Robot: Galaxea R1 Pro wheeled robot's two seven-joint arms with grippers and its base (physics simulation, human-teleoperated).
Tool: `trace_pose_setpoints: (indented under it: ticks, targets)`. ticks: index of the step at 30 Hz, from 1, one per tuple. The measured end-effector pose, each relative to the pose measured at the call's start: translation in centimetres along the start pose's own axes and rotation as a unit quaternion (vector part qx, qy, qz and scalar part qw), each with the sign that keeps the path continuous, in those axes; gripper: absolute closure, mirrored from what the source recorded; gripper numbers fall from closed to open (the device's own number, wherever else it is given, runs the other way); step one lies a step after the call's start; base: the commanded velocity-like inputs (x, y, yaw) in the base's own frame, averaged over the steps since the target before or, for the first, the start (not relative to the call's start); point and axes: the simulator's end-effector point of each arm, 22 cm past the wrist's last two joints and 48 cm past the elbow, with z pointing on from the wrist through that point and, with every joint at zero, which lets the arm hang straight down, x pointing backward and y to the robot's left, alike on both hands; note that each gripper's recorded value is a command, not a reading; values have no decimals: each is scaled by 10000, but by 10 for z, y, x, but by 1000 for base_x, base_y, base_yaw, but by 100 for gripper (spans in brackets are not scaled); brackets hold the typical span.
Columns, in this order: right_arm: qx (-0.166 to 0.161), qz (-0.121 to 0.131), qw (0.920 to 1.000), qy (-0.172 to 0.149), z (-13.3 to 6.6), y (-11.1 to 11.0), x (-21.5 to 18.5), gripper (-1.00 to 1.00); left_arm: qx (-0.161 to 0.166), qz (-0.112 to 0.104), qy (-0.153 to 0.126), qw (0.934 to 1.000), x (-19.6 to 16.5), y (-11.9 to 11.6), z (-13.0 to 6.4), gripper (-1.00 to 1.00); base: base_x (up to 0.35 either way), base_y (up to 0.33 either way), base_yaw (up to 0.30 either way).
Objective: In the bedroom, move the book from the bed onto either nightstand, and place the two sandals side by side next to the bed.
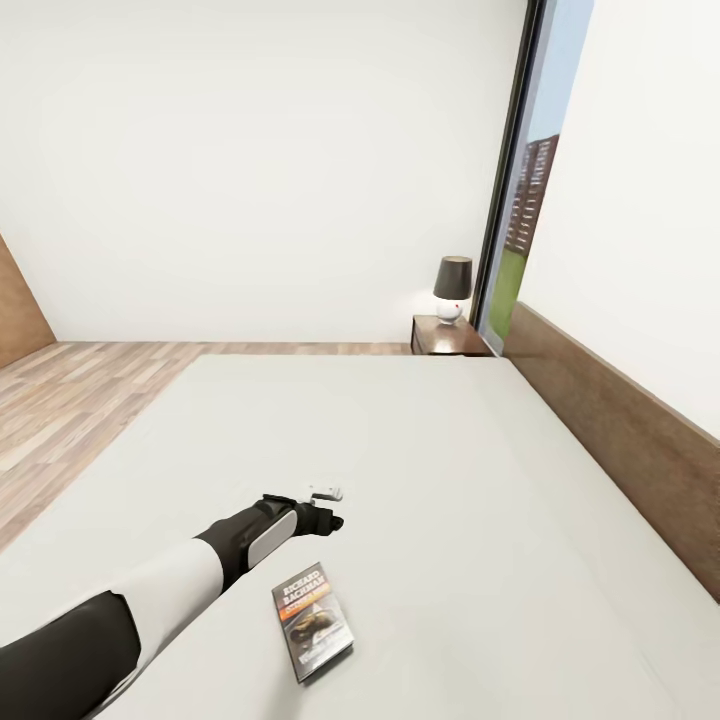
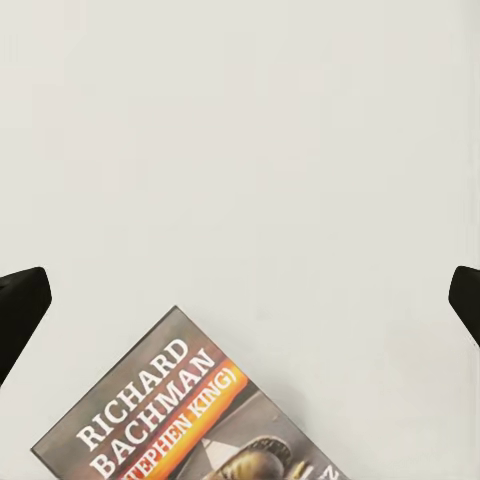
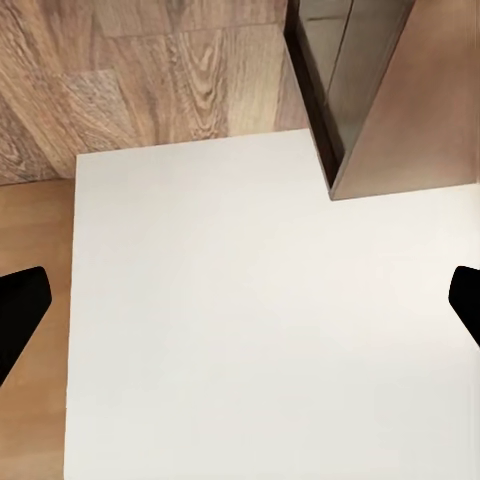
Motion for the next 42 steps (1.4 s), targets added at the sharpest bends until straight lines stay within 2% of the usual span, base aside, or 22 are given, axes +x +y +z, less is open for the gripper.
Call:
trace_pose_setpoints:
  ticks: [42]
  targets:
    - [4,-14,10000,37,-1,0,3,-100,-6,-2,18,10000,2,1,2,-100,0,18,3]
